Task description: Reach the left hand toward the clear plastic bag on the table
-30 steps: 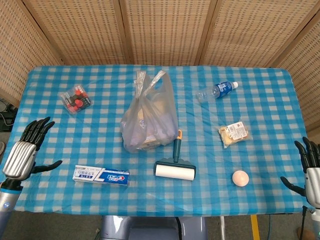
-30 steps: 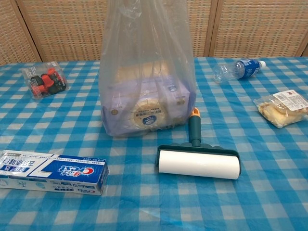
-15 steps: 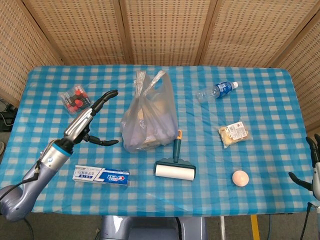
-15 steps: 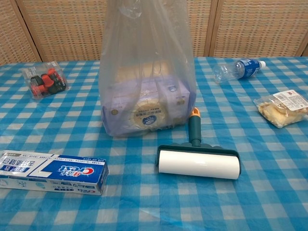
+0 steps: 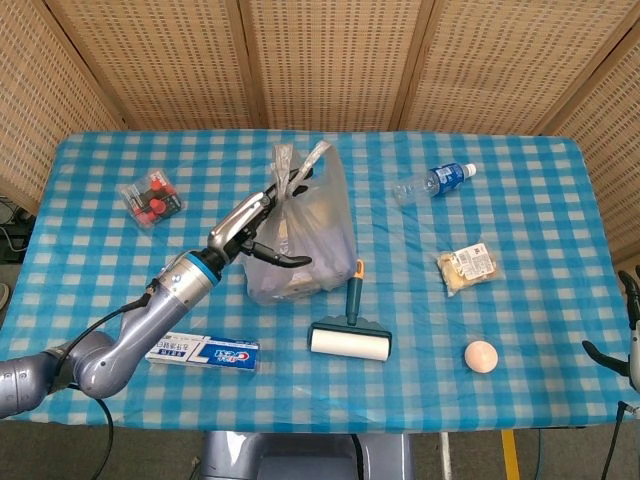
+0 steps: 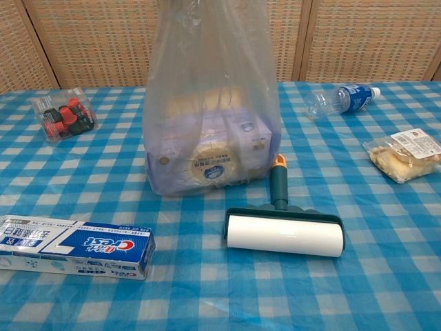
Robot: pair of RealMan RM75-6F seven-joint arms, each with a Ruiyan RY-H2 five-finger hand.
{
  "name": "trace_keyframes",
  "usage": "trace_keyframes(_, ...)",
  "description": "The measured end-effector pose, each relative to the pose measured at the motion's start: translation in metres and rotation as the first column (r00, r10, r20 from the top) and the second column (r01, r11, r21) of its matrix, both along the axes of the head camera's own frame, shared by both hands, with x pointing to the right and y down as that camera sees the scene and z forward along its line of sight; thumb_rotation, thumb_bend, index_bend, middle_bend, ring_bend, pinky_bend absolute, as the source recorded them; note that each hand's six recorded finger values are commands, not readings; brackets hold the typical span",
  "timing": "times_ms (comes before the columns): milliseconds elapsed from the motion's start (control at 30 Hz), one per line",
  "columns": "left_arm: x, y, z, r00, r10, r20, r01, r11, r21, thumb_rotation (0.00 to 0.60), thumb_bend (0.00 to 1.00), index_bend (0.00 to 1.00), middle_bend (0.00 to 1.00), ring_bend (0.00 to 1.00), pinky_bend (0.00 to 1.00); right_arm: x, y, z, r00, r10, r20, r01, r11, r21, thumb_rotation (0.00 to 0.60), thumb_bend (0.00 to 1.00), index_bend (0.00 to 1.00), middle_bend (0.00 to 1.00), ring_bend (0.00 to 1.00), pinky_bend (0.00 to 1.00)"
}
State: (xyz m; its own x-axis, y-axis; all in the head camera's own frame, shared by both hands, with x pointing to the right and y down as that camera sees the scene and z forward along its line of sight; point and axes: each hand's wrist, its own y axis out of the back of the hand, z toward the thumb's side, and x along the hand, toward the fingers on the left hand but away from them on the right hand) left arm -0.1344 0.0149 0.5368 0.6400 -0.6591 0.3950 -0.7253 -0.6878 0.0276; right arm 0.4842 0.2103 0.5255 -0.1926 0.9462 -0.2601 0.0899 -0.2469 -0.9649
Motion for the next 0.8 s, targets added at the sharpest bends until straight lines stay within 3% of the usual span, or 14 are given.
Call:
trace_keyframes(500,0.070,-0.008,-0.017,0.977,0.058,-0.204,-0.090,0.984,-0.152,0.600,0.00,0.03,0.08,0.10,0.05,0.006,-0.001,-0.002,1.000,0.018,0.003,-0.018,1.000,0.005,0.600,0.00,0.04,0.00,0.00,0.00)
trace_keyframes(667,0.092,-0.007,-0.020,0.958,0.036,-0.286,-0.101,0.971,-0.217,0.600,0.00,0.06,0.28,0.23,0.08,0.008,-0.002,-0.002,1.000,0.028,0.001,-0.028,1.000,0.004,0.600,0.00,0.04,0.00,0.00,0.00)
trace_keyframes(800,0.110,-0.008,-0.017,0.941,0.002,-0.339,-0.103,0.954,-0.281,0.600,0.00,0.24,0.46,0.40,0.22,0.010,-0.003,-0.001,0.999,0.035,0.000,-0.035,0.999,0.001,0.600,0.00,0.04,0.00,0.00,0.00)
